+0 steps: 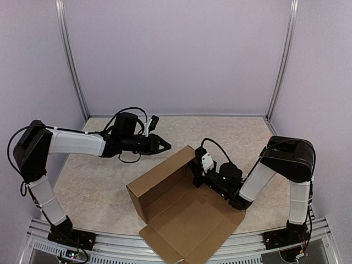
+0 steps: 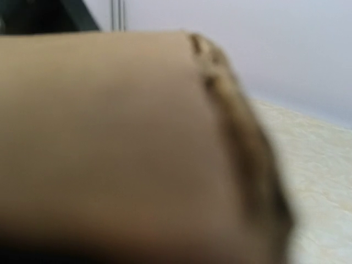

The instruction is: Fold the paper box

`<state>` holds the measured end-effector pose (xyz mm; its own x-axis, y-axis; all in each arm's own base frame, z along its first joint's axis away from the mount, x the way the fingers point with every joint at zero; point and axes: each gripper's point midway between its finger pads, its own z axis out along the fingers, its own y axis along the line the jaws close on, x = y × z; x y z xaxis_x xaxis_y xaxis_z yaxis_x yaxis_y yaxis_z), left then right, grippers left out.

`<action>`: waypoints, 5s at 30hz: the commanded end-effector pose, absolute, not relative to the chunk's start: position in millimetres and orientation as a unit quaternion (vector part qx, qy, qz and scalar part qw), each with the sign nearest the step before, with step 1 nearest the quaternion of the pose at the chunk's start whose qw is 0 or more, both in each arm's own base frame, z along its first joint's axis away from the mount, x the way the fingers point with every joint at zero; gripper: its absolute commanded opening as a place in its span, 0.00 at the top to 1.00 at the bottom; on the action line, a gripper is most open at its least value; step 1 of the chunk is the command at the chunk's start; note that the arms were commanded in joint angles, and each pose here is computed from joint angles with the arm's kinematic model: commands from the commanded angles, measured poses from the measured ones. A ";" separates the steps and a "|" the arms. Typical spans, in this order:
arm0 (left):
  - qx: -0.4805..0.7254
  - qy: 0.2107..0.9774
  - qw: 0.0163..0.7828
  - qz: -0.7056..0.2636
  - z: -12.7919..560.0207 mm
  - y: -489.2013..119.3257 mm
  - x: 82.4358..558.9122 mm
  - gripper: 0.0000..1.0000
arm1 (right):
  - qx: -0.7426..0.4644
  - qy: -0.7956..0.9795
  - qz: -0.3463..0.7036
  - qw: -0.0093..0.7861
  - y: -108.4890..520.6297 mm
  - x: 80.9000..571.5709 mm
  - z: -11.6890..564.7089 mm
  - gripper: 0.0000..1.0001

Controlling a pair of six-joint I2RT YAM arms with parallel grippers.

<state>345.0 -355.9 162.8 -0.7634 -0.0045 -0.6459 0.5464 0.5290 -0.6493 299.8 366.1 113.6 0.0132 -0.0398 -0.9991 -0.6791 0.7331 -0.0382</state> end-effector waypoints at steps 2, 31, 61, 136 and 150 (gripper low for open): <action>0.181 0.819 0.259 -0.478 137.9 -379.8 327.2 0.85 | -0.282 0.619 0.275 0.680 374.7 288.2 135.2 1.00; 0.170 0.828 0.208 -0.493 97.5 -406.9 308.2 0.98 | -0.264 0.625 0.268 0.684 366.6 291.7 132.8 0.81; 0.166 0.826 0.215 -0.494 105.9 -404.4 313.0 0.99 | -0.266 0.613 0.279 0.690 348.9 272.6 154.3 1.00; 0.250 0.705 0.101 -0.656 154.8 -504.3 225.3 1.00 | -0.260 0.605 0.294 0.693 368.4 281.4 146.2 1.00; 0.186 0.763 0.174 -0.594 146.4 -424.5 290.7 0.79 | -0.277 0.607 0.279 0.691 358.7 274.5 151.0 1.00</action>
<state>315.4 -427.7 98.2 -0.9166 -0.0107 -0.3997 0.3709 0.3505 -0.8600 289.6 347.0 98.7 -0.0214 -0.0938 -0.9954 -0.6630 0.7466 -0.0561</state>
